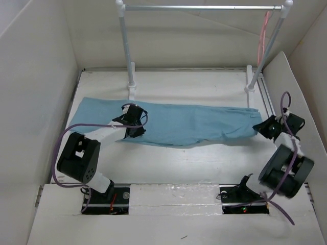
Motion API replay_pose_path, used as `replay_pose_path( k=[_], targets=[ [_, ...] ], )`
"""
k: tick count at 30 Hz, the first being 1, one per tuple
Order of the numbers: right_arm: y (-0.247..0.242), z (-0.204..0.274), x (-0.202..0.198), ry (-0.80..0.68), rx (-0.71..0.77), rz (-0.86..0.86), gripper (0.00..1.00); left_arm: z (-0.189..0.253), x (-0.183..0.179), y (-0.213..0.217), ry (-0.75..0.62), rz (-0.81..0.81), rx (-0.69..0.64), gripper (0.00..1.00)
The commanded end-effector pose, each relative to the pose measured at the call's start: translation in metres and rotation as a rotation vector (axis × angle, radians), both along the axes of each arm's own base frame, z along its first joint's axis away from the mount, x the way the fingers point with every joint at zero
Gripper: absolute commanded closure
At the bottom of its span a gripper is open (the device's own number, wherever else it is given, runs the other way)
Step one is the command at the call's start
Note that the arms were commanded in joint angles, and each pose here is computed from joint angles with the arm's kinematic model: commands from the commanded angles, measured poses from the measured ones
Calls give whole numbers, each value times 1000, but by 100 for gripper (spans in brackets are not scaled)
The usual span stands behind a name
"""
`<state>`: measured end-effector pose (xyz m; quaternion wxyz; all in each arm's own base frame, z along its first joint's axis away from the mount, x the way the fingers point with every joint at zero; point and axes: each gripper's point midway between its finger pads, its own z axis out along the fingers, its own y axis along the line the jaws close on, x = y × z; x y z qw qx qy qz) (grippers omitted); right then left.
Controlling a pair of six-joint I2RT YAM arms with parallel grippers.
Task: Place the trousers on the hanger
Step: Fold the trousers at the center of the board.
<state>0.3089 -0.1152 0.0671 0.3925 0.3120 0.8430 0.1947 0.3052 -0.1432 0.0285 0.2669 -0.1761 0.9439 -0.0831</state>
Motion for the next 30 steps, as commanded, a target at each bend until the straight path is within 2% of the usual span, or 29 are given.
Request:
replay_pose_path(
  k=[1,2,3,4,6,7,13,19,21,25,28,30],
  targets=[
    [56,110,12,-242,-198,153,100,35,0,-19,-107,-85,-38,95],
    [62,123,5,-229,-234,138,100,45,1,-24,-138,-101,-28,95],
    [71,143,3,-272,-272,149,100,47,-8,-35,-139,-139,-21,96],
    [80,183,-1,-361,-326,142,100,47,-13,-40,-137,-159,-21,96],
    [98,205,-11,-370,-359,170,100,49,-23,-58,-151,-209,-50,96],
    [101,234,-15,-419,-398,173,100,46,-28,-63,-146,-226,-65,96],
    [118,294,-42,-480,-493,240,100,20,-81,-130,-89,-411,-152,97],
    [124,365,-53,-571,-582,277,100,11,-89,-189,-61,-479,-263,98],
    [126,387,-59,-599,-602,291,100,1,-106,-215,-8,-539,-299,98],
    [142,398,-49,-620,-598,379,100,14,-145,-284,21,-698,-334,99],
    [172,397,-43,-636,-561,473,100,20,-158,-284,23,-749,-317,100],
    [198,395,-35,-642,-545,530,100,41,-149,-261,-33,-733,-311,99]
  ],
)
